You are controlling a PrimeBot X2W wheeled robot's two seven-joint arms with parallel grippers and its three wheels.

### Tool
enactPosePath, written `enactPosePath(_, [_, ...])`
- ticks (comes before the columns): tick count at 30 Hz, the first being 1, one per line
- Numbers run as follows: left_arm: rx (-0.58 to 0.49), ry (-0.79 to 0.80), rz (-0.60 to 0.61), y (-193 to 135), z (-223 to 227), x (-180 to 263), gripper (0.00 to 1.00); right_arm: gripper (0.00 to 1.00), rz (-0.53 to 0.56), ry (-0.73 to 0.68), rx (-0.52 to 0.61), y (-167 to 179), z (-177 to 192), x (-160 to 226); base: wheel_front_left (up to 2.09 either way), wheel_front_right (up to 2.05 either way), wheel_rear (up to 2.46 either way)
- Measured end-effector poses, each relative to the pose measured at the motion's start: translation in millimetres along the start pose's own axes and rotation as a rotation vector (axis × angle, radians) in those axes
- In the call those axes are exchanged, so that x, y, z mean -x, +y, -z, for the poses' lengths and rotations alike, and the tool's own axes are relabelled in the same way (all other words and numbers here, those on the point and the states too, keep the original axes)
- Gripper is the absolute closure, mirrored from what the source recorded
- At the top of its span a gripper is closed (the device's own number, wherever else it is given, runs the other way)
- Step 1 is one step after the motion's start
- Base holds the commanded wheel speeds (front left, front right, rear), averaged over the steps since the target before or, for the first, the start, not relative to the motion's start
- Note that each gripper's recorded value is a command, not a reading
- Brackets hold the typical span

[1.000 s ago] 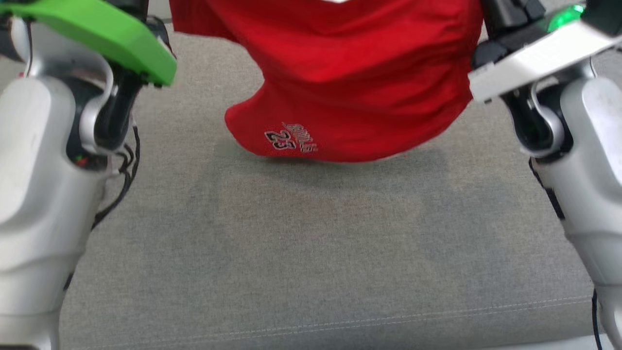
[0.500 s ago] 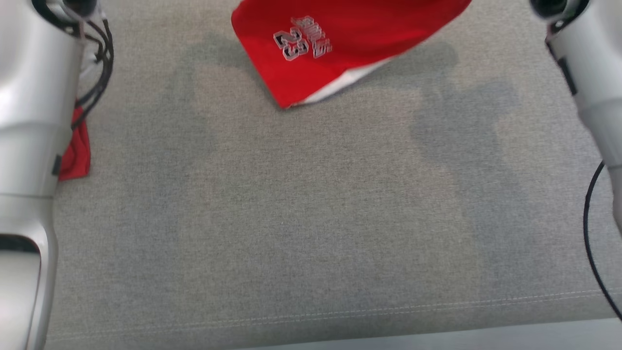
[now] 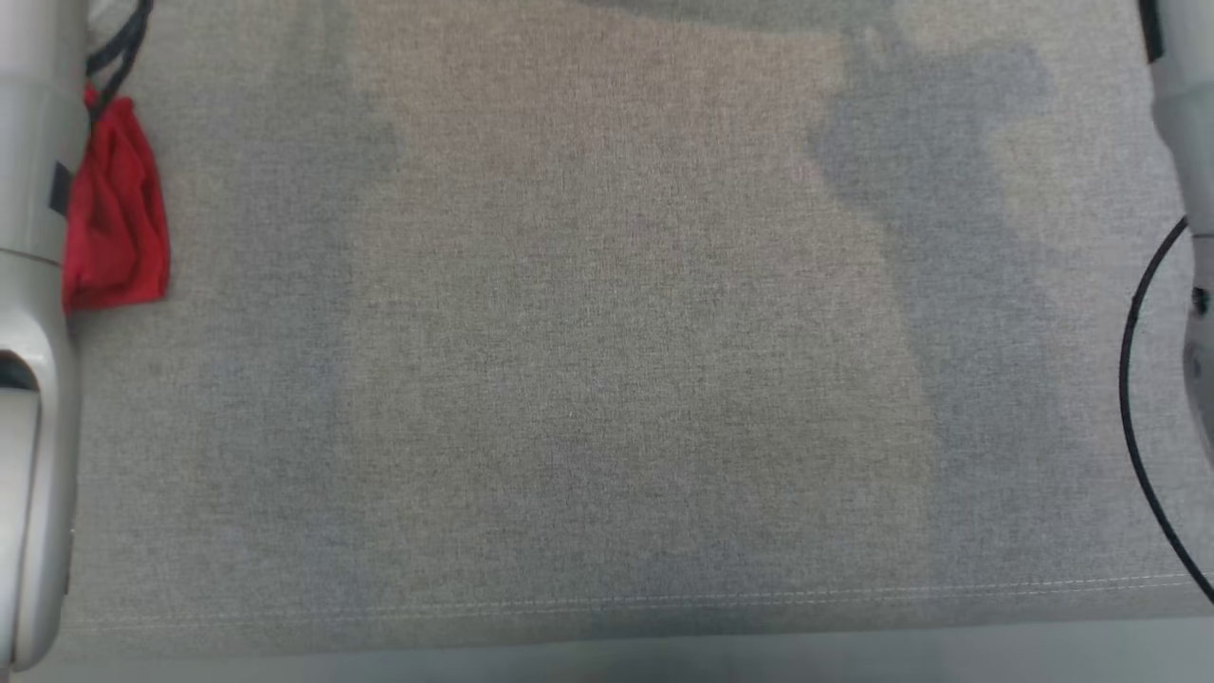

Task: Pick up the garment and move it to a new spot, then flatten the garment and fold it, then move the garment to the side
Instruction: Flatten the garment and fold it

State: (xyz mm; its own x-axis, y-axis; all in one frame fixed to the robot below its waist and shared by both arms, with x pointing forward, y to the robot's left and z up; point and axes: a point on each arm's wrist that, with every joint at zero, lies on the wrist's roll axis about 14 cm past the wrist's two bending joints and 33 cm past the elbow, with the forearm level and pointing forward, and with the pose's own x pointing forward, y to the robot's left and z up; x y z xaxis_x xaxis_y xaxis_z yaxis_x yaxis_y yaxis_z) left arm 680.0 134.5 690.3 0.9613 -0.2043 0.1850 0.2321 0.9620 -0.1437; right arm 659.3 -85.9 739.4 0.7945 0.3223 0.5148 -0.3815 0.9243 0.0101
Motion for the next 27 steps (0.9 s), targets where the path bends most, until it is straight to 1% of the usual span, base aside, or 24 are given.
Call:
enactPosePath(3, [0.021,0.099,-0.011,6,46,-1,1.0,1.0,-0.014,0.079,-0.008,6,40,7,0.0,0.0,0.0])
enactPosePath(7, [0.069,0.267,-0.033,16,117,10,1.0,1.0,0.001,0.204,-0.025,-1,97,28,0.0,0.0,0.0])
enactPosePath(9, [0.088,0.337,-0.041,17,149,19,1.0,1.0,0.009,0.254,-0.036,-4,121,40,0.0,0.0,0.0])
enactPosePath(11, [0.112,0.375,-0.051,20,170,25,1.0,1.0,0.028,0.286,-0.077,-7,138,50,0.0,0.0,0.0])
enactPosePath(13, [0.14,0.384,-0.065,22,185,31,1.0,1.0,0.022,0.321,-0.093,-4,154,61,0.0,0.0,0.0])
enactPosePath(15, [0.163,0.38,-0.08,25,196,39,1.0,1.0,0.027,0.343,-0.139,0,166,73,0.0,0.0,0.0])
enactPosePath(16, [0.139,0.389,-0.074,25,203,44,1.0,1.0,0.029,0.348,-0.158,2,169,79,0.0,0.0,0.0])
enactPosePath(17, [0.144,0.386,-0.08,26,207,50,1.0,1.0,0.028,0.353,-0.18,5,171,85,0.0,0.0,0.0])
enactPosePath(18, [0.132,0.377,-0.078,25,214,61,1.0,1.0,0.032,0.367,-0.22,9,175,99,0.0,0.0,0.0])
enactPosePath(20, [0.148,0.373,-0.086,23,219,72,1.0,1.0,0.045,0.388,-0.264,11,180,116,0.0,0.0,0.0])
enactPosePath(24, [0.158,0.361,-0.076,18,225,91,1.0,1.0,0.079,0.404,-0.391,23,184,143,0.0,0.0,0.0])
enactPosePath(27, [0.17,0.36,-0.066,13,229,109,1.0,1.0,0.094,0.455,-0.446,33,190,175,0.0,0.0,0.0])
